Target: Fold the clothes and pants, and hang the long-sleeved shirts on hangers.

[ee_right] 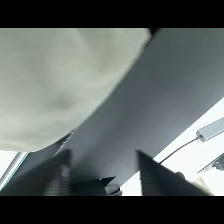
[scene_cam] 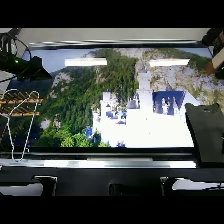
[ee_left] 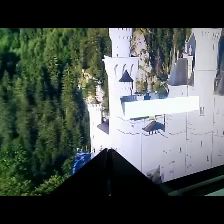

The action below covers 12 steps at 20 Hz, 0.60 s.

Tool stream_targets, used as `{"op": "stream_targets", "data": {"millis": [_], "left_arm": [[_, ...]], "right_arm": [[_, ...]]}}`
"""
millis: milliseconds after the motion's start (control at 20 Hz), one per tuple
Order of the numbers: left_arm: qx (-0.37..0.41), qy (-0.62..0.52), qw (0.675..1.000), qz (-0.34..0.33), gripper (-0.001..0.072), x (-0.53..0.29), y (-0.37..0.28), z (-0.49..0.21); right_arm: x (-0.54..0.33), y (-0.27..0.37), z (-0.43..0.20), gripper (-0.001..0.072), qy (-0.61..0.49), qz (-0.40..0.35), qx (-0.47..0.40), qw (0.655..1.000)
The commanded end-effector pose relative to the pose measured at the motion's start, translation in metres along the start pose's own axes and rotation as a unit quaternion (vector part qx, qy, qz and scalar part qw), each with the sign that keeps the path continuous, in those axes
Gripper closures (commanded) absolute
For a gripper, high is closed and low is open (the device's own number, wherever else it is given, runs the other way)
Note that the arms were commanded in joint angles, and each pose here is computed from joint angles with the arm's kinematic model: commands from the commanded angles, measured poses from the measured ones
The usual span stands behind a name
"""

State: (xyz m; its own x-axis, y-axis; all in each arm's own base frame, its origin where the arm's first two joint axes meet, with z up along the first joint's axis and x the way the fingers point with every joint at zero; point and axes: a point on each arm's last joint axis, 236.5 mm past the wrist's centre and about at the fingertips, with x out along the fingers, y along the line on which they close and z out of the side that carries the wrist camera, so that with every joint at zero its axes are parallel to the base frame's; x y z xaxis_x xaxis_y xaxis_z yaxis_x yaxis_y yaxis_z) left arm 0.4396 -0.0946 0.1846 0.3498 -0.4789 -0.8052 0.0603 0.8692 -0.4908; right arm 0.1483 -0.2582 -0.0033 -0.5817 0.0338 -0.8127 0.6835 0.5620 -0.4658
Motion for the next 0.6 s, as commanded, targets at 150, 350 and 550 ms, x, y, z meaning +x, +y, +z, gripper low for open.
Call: {"op": "stream_targets", "data": {"millis": [150, 350, 550], "left_arm": [[0.007, 0.009, 0.997, 0.071, 0.0691, 0.011, 0.040, 0.002], [-0.005, 0.063, 0.980, 0.188, 0.0692, 0.035, 0.093, -0.026], [0.016, 0.123, 0.974, 0.189, 0.0693, 0.064, 0.097, -0.080]], "right_arm": [[-0.100, 0.074, 0.031, 0.0534, -0.189, 0.237, -0.040, 0.952], [-0.212, 0.205, -0.032, 0.0602, -0.296, 0.402, -0.222, 0.838], [-0.218, 0.303, -0.151, 0.0683, -0.287, 0.370, -0.404, 0.786]]}}
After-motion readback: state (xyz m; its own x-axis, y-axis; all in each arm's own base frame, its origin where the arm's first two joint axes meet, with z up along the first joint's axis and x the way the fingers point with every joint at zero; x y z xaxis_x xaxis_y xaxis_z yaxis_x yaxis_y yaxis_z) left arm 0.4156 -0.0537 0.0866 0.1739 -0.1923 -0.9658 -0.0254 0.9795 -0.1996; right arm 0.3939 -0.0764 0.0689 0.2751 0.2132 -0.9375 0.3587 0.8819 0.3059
